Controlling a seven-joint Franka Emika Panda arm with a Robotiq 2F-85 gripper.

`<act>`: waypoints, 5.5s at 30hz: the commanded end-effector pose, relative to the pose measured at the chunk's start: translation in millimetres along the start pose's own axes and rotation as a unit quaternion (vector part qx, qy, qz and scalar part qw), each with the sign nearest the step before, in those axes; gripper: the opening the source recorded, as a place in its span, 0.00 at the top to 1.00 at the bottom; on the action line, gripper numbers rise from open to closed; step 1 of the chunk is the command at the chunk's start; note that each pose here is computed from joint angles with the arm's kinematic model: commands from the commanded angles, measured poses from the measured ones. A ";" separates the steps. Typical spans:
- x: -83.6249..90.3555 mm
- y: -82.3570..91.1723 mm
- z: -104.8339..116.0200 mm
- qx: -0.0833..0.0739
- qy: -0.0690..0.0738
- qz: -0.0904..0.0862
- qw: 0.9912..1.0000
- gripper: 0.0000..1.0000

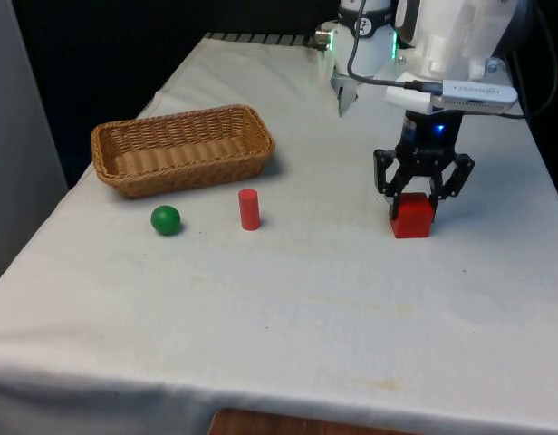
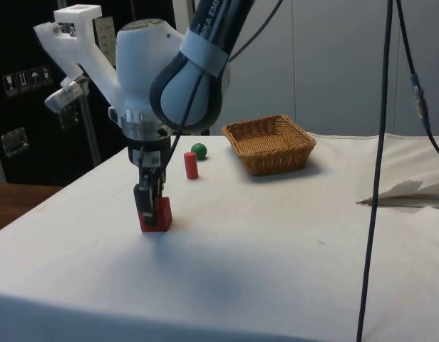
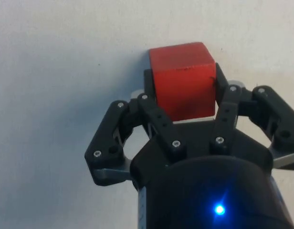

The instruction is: Pick up the object to the left of the cylinder and place it into the basket.

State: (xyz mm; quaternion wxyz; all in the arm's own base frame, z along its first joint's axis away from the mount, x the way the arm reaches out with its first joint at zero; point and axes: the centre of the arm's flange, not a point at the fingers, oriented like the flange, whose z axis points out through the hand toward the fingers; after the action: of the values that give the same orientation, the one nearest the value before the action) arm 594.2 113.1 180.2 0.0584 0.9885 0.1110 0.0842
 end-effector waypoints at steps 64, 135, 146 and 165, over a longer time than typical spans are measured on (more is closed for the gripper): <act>-69.9 98.8 -65.0 -0.022 -0.026 0.004 0.999 0.99; -168.3 262.6 -87.4 -0.058 -0.034 -0.007 0.998 0.99; -189.3 289.7 -69.0 -0.082 -0.049 -0.006 0.995 0.99; -208.5 308.3 -38.5 -0.112 -0.047 0.014 0.993 0.99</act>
State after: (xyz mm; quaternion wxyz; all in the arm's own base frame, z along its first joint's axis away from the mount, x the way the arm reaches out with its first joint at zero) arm 450.2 -232.3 226.2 0.1799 0.9795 0.0828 0.0376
